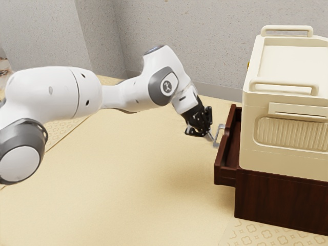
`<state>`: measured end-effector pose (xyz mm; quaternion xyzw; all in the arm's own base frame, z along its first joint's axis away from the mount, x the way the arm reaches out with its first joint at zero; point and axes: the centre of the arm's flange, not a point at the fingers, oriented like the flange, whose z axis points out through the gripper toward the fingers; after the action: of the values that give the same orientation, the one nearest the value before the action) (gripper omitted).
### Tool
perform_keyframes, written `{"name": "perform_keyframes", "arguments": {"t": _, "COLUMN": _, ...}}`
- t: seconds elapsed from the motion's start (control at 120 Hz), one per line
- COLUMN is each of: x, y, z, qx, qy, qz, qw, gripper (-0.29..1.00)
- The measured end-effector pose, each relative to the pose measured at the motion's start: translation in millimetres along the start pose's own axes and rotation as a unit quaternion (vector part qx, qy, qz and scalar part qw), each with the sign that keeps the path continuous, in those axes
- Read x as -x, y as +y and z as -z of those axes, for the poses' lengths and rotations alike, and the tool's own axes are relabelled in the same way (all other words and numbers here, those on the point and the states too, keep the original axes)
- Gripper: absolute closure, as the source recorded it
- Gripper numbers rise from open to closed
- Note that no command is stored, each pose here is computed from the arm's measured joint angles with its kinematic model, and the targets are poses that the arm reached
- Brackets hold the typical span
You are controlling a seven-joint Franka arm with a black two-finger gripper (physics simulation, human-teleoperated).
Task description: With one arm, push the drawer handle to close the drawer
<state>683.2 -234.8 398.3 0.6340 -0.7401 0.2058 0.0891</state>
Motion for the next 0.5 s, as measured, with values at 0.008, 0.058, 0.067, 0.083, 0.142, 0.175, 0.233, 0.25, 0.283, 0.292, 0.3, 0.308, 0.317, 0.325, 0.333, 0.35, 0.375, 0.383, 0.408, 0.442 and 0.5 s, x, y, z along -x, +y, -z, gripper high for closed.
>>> {"name": "perform_keyframes", "arguments": {"t": 0.008, "x": -1, "y": 0, "z": 0, "qx": 0.0, "qy": 0.0, "qz": -0.001, "qw": 1.0, "gripper": 0.78}}
{"name": "perform_keyframes", "arguments": {"t": 0.058, "x": -7, "y": -2, "z": -5, "qx": 0.001, "qy": 0.001, "qz": -0.005, "qw": 1.0, "gripper": 0.79}}
{"name": "perform_keyframes", "arguments": {"t": 0.067, "x": -9, "y": -2, "z": -5, "qx": 0.001, "qy": 0.001, "qz": -0.005, "qw": 1.0, "gripper": 0.79}}
{"name": "perform_keyframes", "arguments": {"t": 0.083, "x": -11, "y": -2, "z": -7, "qx": 0.001, "qy": 0.002, "qz": -0.007, "qw": 1.0, "gripper": 0.79}}
{"name": "perform_keyframes", "arguments": {"t": 0.142, "x": -18, "y": -3, "z": -13, "qx": 0.004, "qy": 0.005, "qz": -0.01, "qw": 1.0, "gripper": 0.79}}
{"name": "perform_keyframes", "arguments": {"t": 0.175, "x": -21, "y": -3, "z": -14, "qx": 0.004, "qy": 0.006, "qz": -0.012, "qw": 1.0, "gripper": 0.79}}
{"name": "perform_keyframes", "arguments": {"t": 0.233, "x": -27, "y": -3, "z": -16, "qx": 0.005, "qy": 0.009, "qz": -0.014, "qw": 1.0, "gripper": 0.79}}
{"name": "perform_keyframes", "arguments": {"t": 0.25, "x": -28, "y": -2, "z": -17, "qx": 0.006, "qy": 0.009, "qz": -0.014, "qw": 1.0, "gripper": 0.79}}
{"name": "perform_keyframes", "arguments": {"t": 0.283, "x": -31, "y": -2, "z": -18, "qx": 0.007, "qy": 0.011, "qz": -0.015, "qw": 1.0, "gripper": 0.79}}
{"name": "perform_keyframes", "arguments": {"t": 0.292, "x": -31, "y": -2, "z": -19, "qx": 0.007, "qy": 0.012, "qz": -0.015, "qw": 1.0, "gripper": 0.79}}
{"name": "perform_keyframes", "arguments": {"t": 0.3, "x": -32, "y": -1, "z": -19, "qx": 0.008, "qy": 0.012, "qz": -0.015, "qw": 1.0, "gripper": 0.79}}
{"name": "perform_keyframes", "arguments": {"t": 0.308, "x": -33, "y": -1, "z": -20, "qx": 0.008, "qy": 0.012, "qz": -0.015, "qw": 1.0, "gripper": 0.79}}
{"name": "perform_keyframes", "arguments": {"t": 0.317, "x": -33, "y": -1, "z": -20, "qx": 0.009, "qy": 0.013, "qz": -0.016, "qw": 1.0, "gripper": 0.79}}
{"name": "perform_keyframes", "arguments": {"t": 0.325, "x": -34, "y": -1, "z": -21, "qx": 0.009, "qy": 0.013, "qz": -0.016, "qw": 1.0, "gripper": 0.79}}
{"name": "perform_keyframes", "arguments": {"t": 0.333, "x": -34, "y": -1, "z": -21, "qx": 0.009, "qy": 0.013, "qz": -0.016, "qw": 1.0, "gripper": 0.79}}
{"name": "perform_keyframes", "arguments": {"t": 0.35, "x": -35, "y": -2, "z": -22, "qx": 0.008, "qy": 0.014, "qz": -0.016, "qw": 1.0, "gripper": 0.79}}
{"name": "perform_keyframes", "arguments": {"t": 0.375, "x": -38, "y": -2, "z": -24, "qx": 0.008, "qy": 0.014, "qz": -0.018, "qw": 1.0, "gripper": 0.79}}
{"name": "perform_keyframes", "arguments": {"t": 0.383, "x": -39, "y": -3, "z": -25, "qx": 0.009, "qy": 0.014, "qz": -0.018, "qw": 1.0, "gripper": 0.79}}
{"name": "perform_keyframes", "arguments": {"t": 0.408, "x": -41, "y": -3, "z": -26, "qx": 0.009, "qy": 0.015, "qz": -0.019, "qw": 1.0, "gripper": 0.79}}
{"name": "perform_keyframes", "arguments": {"t": 0.442, "x": -43, "y": -3, "z": -27, "qx": 0.009, "qy": 0.015, "qz": -0.02, "qw": 1.0, "gripper": 0.79}}
{"name": "perform_keyframes", "arguments": {"t": 0.5, "x": -49, "y": -5, "z": -29, "qx": 0.008, "qy": 0.018, "qz": -0.023, "qw": 1.0, "gripper": 0.78}}
